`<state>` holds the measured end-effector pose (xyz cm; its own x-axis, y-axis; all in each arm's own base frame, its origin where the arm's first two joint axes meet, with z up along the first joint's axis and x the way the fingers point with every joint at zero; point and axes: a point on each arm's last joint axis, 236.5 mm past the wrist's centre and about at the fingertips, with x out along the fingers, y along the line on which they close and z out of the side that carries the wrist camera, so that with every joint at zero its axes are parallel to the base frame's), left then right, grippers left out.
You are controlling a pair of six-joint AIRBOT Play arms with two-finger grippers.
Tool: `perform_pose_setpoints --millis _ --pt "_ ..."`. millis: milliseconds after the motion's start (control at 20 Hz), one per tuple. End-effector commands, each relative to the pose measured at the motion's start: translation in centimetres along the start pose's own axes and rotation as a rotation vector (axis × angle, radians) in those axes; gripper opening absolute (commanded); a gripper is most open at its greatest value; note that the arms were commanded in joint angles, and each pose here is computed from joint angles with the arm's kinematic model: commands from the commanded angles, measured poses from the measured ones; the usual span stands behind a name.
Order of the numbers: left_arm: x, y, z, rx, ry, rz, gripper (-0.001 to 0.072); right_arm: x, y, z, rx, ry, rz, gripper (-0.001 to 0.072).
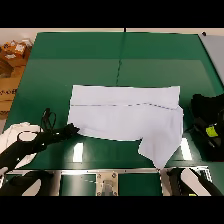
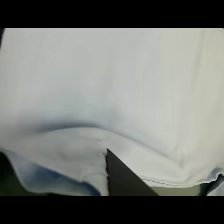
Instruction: Fold the shirts.
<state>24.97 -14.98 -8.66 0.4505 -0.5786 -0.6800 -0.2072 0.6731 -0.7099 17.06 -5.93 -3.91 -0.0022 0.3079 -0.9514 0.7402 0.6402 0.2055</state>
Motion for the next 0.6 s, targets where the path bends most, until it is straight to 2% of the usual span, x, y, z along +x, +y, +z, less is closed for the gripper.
perform_pose_setpoints --millis 0,250,400,550 --pt "-0.1 -0.3 0.6 0.050 -0.007 0.006 0.0020 2.6 -1.5 -4.0 0.065 0.144 -0.035 0.0524" --pt "-0.1 -0.3 0.3 0.055 0.003 0.006 0.0020 7.7 -1.6 -4.6 0.114 0.123 0.019 0.0523" --pt "-0.1 -0.4 0.2 0.055 0.009 0.003 0.0020 9.0 0.2 -4.2 0.082 0.089 0.120 0.0489" --pt "-0.1 -0.5 0.0 0.054 0.018 -0.001 0.0021 9.0 0.9 -3.6 0.059 0.061 0.152 0.0489"
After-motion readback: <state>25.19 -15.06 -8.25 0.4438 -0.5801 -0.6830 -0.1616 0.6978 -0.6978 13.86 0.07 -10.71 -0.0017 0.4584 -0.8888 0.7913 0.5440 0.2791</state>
